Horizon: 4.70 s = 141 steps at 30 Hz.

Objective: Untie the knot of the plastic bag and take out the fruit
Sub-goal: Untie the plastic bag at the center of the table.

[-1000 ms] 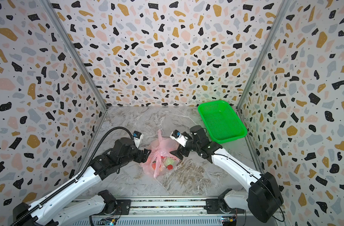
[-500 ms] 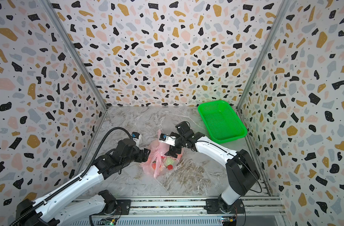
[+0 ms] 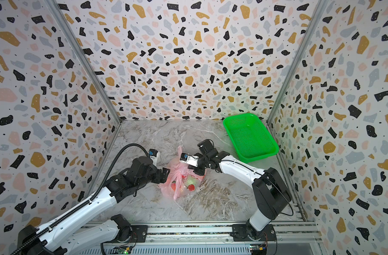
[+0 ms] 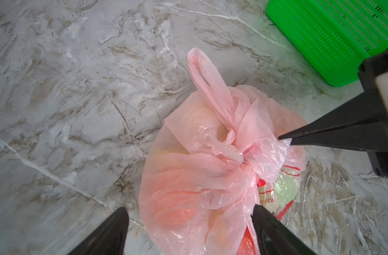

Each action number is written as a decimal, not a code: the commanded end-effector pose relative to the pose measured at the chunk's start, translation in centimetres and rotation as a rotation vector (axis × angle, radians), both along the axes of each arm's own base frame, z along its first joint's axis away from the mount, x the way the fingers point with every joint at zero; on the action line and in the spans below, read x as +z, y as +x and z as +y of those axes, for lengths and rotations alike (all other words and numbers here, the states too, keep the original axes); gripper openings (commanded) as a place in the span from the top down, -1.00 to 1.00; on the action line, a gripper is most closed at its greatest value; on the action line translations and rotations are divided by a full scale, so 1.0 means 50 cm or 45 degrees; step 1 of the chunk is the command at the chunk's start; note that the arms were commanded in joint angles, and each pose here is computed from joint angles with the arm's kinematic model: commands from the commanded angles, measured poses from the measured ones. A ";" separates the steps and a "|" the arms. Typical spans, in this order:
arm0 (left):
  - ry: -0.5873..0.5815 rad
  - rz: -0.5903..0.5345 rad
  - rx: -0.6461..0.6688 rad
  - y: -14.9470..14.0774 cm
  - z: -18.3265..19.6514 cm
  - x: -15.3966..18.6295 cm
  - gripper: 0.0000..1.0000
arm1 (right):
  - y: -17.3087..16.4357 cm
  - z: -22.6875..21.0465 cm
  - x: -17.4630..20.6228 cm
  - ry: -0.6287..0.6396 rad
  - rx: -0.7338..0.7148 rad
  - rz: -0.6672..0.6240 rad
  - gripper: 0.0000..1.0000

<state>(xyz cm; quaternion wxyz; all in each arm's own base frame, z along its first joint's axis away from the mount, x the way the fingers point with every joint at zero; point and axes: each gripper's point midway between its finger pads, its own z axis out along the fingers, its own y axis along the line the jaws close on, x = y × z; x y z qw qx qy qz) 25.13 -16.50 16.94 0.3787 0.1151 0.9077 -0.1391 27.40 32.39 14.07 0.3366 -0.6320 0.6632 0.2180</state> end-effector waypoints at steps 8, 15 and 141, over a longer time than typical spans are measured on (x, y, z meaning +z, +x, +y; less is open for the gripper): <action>0.056 -0.010 -0.285 -0.006 -0.066 0.002 -0.99 | 0.023 -0.110 0.053 0.017 -0.481 0.056 1.00; 0.016 -0.082 -0.540 -0.023 -0.141 0.029 -0.99 | 0.003 -0.157 0.024 -0.056 -0.691 0.240 1.00; 0.127 -0.325 -0.145 0.085 -0.044 0.005 1.00 | 0.085 -0.339 0.125 0.533 -1.178 0.192 1.00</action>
